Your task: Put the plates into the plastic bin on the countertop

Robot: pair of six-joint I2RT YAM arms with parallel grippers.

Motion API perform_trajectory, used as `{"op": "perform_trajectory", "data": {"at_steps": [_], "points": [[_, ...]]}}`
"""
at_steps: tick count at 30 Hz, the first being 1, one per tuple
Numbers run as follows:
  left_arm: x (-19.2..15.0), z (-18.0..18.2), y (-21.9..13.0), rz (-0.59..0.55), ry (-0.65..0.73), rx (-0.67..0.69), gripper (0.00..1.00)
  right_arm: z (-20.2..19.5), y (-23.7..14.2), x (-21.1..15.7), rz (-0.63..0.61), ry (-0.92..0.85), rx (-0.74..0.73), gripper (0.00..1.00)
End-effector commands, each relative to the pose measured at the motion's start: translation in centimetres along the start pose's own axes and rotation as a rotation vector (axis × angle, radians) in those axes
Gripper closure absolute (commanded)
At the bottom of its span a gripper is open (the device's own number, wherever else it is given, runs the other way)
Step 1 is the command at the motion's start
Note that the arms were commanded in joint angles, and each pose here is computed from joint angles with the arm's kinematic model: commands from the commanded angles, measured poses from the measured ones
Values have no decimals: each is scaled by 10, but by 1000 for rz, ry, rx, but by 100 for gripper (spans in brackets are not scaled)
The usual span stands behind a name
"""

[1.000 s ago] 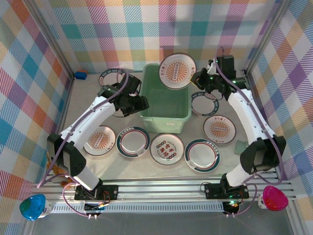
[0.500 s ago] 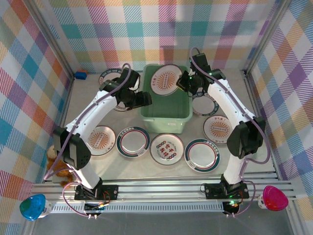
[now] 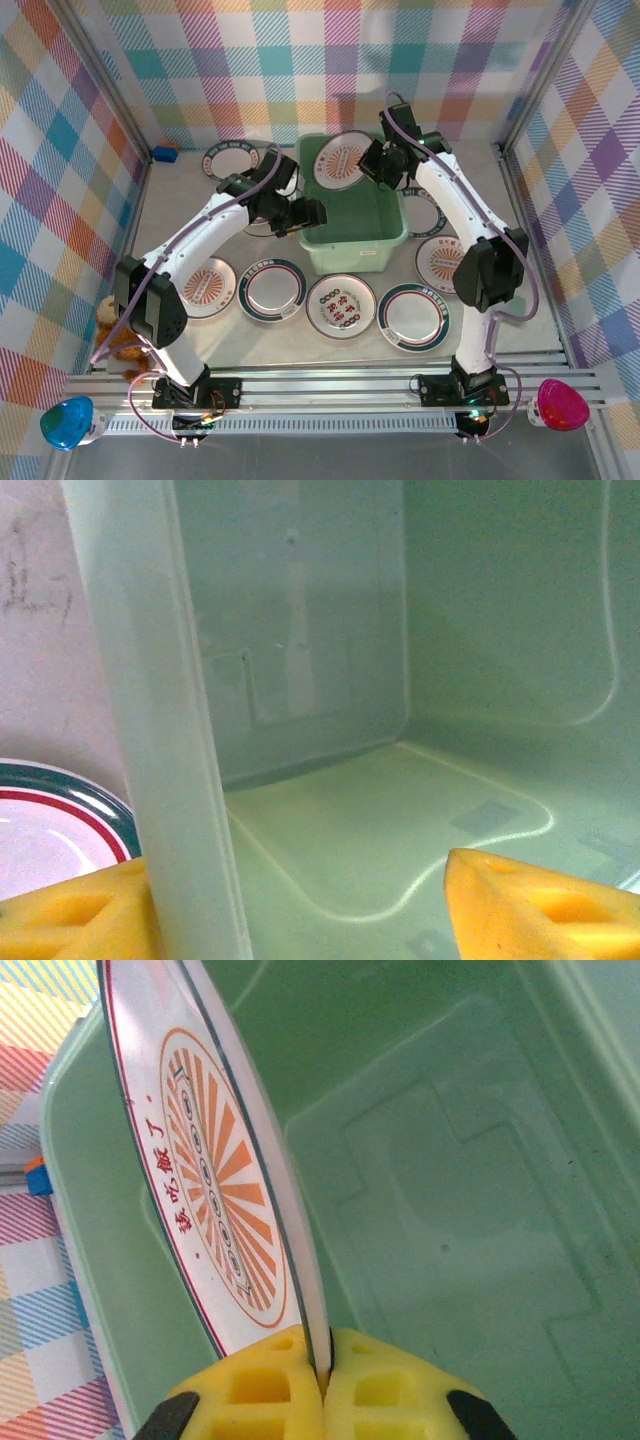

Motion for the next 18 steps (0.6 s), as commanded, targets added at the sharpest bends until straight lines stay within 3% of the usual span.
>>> {"op": "perform_trajectory", "data": {"at_steps": [1,9,18], "points": [[12,-1,-30,-72,45,24,31,10,5,-4,-3,7,5,100],[35,28,-78,-206,64,135,27,1,35,-12,13,27,-45,100],[30,57,-93,-245,49,220,24,-13,73,-17,39,105,-98,100]]}}
Point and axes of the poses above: each hand's point on the last joint's axis, 136 mm out from that joint toward the fingers, its own y axis out along the fingers, its own z axis along the line the jaws close on, x = y × z, the point moved 1 cm from there along -y, back along the fingers, and after that the axes turned 14 degrees about y, right-handed, at the moved point
